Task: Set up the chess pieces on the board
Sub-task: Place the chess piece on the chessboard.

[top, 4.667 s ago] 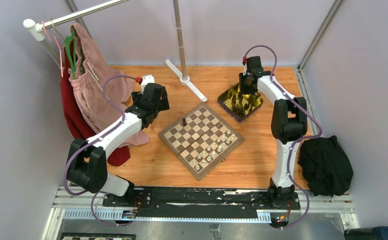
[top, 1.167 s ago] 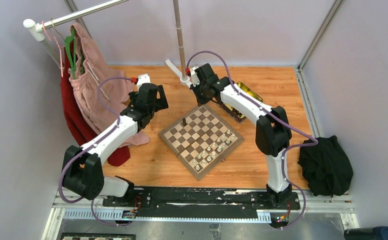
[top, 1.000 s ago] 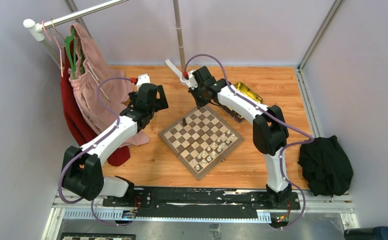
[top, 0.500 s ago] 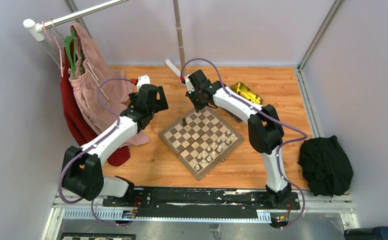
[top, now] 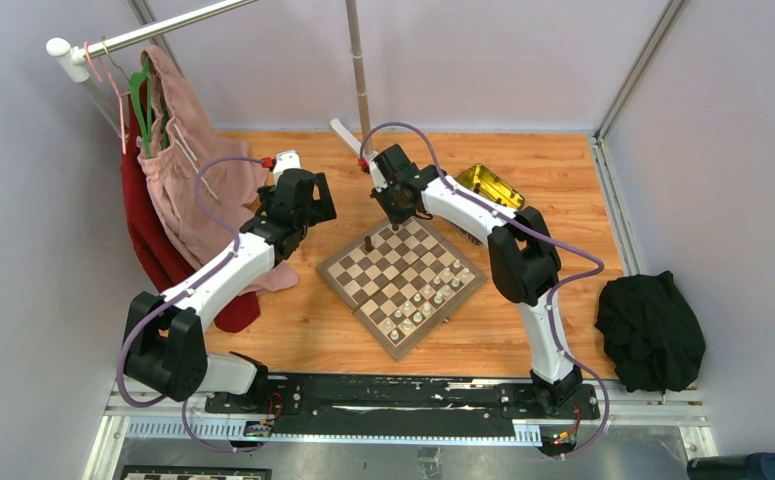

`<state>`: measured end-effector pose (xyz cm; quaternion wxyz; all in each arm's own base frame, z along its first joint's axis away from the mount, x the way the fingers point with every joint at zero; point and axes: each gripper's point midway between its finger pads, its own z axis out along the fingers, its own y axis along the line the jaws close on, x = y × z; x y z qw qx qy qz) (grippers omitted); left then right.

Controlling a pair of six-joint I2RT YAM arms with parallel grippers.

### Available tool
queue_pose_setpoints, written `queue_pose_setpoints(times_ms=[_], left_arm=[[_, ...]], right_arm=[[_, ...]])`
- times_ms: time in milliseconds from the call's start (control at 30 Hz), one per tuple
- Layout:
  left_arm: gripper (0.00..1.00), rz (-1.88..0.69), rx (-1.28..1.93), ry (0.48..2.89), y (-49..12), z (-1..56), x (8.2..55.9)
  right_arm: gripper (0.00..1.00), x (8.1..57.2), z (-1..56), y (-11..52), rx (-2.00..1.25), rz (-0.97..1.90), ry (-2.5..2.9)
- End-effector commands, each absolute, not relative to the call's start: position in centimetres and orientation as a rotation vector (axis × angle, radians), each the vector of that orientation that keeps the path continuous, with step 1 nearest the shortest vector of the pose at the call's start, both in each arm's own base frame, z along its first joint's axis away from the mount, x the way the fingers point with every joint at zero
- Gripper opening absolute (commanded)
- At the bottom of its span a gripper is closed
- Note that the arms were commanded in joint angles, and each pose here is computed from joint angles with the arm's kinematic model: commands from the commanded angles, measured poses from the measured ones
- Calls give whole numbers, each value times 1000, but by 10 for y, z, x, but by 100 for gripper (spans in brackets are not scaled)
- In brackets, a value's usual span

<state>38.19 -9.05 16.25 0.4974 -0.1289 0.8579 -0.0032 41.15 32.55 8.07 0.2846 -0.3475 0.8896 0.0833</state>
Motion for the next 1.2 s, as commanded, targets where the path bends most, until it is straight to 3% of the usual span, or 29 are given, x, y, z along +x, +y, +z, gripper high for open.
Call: queue_pose_setpoints(times_ms=[0,100,333,433,967,1167], left_arm=[[100,-10,-309,2064,-89,166,382],[100,-9,-307,2070,-89,163,382],[100,-8,-304,2072,-90,162,385],[100,-13,-304,2073,-91,162,385],[100,-25,-309,2078,-93,164,386],[100,-36,-308,2079,-95,166,386]], right_arm=[[0,411,78,328,-959,198,2382],[1,410,77,327,-963,198,2386],[22,409,78,329,-975,204,2379],[27,410,80,329,-972,207,2375],[30,414,123,337,-933,258,2301],[32,434,151,311,-810,179,2271]])
